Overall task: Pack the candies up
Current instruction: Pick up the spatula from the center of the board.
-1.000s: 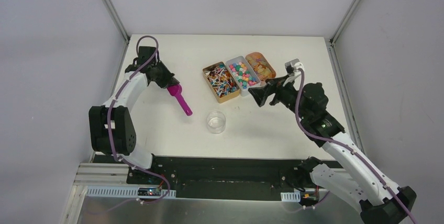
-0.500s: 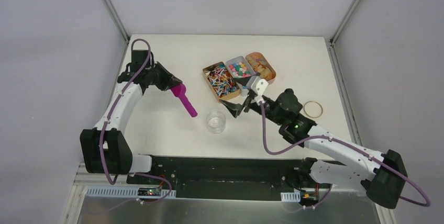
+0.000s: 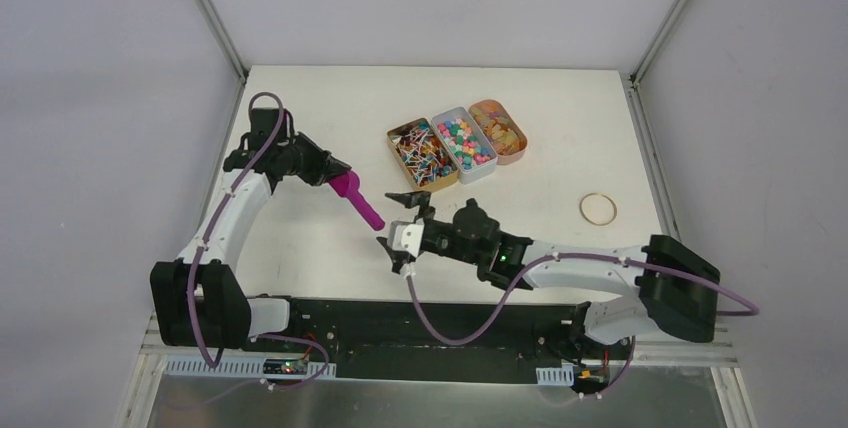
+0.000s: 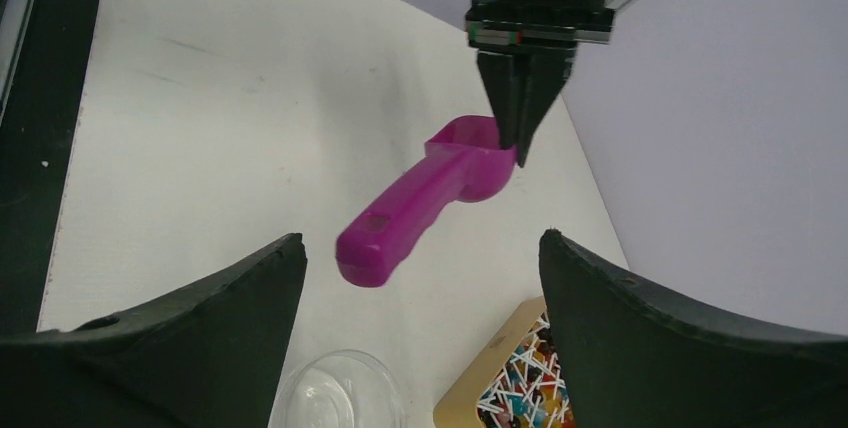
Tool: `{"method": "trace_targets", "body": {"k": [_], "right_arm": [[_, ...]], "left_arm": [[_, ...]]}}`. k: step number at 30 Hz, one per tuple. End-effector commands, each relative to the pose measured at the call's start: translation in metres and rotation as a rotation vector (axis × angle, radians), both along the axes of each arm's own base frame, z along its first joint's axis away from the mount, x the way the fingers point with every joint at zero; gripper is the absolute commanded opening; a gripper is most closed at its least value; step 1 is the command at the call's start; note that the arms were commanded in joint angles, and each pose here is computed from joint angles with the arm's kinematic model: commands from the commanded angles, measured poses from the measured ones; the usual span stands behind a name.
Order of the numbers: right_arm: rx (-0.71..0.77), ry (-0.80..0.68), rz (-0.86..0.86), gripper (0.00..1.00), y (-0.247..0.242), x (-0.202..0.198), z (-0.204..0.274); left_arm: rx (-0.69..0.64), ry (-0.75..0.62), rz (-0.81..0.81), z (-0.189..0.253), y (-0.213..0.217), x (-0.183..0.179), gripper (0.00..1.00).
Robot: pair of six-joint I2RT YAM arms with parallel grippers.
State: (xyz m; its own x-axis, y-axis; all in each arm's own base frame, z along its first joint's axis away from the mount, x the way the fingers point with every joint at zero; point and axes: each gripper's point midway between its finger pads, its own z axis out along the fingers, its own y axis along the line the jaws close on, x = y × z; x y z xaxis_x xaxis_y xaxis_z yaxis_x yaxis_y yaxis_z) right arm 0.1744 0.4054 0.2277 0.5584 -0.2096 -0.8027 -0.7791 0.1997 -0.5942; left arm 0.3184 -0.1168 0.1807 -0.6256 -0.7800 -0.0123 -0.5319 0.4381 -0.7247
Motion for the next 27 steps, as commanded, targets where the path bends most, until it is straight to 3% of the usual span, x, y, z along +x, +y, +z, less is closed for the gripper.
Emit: {"method": "trace_targets", "body": {"k": [1, 20, 27], "right_arm": [[0.025, -0.153, -0.011, 0.88, 0.027, -0.001, 0.025], [-0.019, -0.229, -0.099, 0.61, 0.062, 0.016, 0.000], [-0.006, -0.243, -0.120, 0.31, 0.062, 0.018, 0.003]], "left_arm": [[-0.048, -0.028, 0.033, 0.014, -0.001, -0.003, 0.00], [-0.067, -0.049, 0.094, 0.027, 0.002, -0.022, 0.00], [-0.059, -0.046, 0.104, 0.026, 0.004, -0.026, 0.00]]}}
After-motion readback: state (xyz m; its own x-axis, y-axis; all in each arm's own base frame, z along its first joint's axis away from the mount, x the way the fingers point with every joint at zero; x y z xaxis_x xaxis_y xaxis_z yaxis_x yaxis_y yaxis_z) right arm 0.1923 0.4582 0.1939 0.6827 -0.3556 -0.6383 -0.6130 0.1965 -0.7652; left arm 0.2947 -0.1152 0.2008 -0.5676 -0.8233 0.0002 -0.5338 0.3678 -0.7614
